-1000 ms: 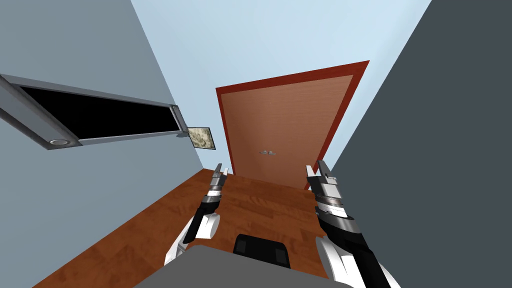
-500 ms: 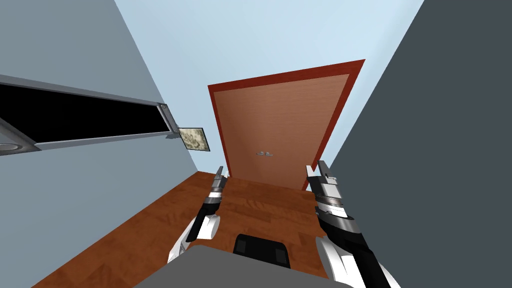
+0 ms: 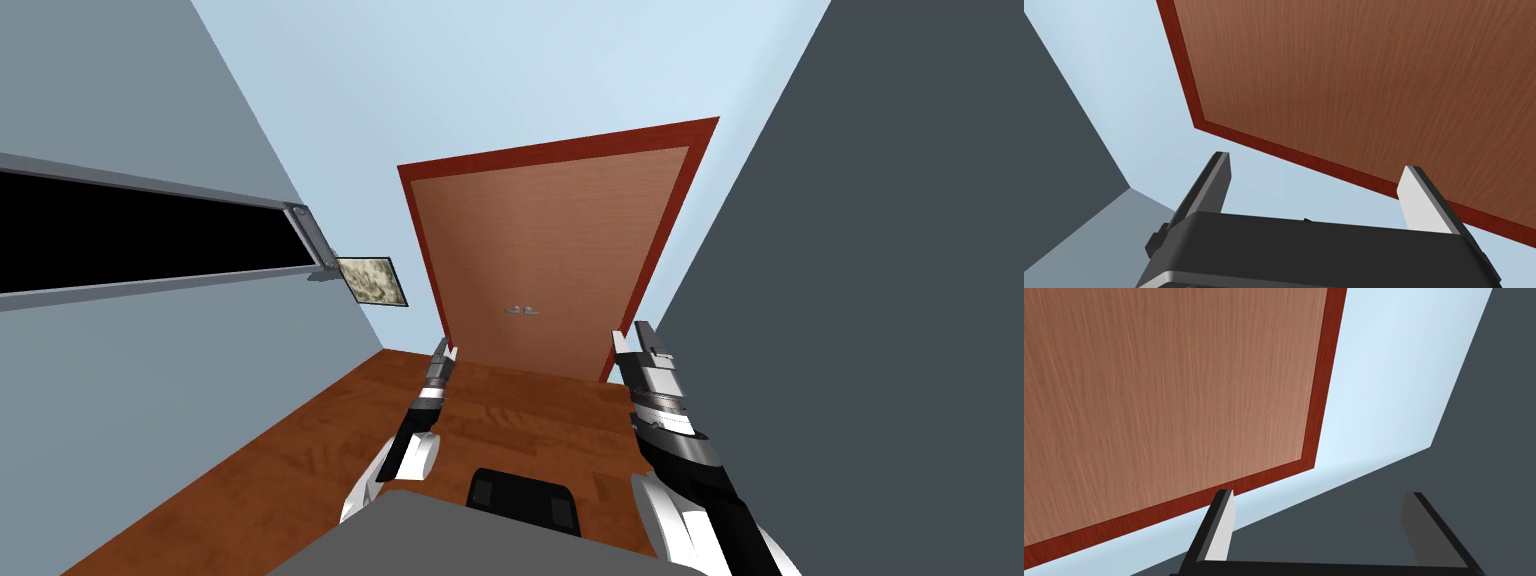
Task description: Pull the door open
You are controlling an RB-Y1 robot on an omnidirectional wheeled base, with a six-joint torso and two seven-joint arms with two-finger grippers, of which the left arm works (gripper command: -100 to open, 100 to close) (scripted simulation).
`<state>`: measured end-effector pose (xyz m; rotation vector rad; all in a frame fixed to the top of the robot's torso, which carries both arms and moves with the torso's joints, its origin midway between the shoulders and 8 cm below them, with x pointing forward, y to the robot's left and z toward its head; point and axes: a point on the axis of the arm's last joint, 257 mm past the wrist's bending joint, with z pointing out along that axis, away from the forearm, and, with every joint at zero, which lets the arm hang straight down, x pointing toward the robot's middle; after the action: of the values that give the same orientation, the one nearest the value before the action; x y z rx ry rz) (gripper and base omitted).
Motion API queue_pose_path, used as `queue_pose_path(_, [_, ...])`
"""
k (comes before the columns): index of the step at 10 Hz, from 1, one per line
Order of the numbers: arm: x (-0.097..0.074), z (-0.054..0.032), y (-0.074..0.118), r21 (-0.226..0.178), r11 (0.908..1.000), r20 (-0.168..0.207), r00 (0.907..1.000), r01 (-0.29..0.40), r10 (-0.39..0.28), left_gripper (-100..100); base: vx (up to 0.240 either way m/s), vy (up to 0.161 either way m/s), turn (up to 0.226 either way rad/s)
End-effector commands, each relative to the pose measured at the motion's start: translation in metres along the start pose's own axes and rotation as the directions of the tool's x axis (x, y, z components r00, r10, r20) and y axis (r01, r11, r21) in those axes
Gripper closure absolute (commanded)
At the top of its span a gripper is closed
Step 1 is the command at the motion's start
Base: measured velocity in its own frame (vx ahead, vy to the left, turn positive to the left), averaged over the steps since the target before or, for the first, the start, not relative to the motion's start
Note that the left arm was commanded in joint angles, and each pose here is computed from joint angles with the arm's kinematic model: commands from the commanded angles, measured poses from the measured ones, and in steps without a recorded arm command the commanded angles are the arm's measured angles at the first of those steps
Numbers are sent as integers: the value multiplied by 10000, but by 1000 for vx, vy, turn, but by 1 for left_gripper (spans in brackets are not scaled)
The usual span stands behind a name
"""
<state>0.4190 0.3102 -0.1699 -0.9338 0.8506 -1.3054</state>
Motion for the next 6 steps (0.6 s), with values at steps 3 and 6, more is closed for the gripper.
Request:
queue_pose_path(3, [-86, -81, 272, -473, 9989, 51, 10000, -18, 20, -100, 110, -56, -74])
queue_pose_path(6, [-159, -149, 487, -858, 9963, 105, 9999, -33, 42, -100, 114, -45, -72])
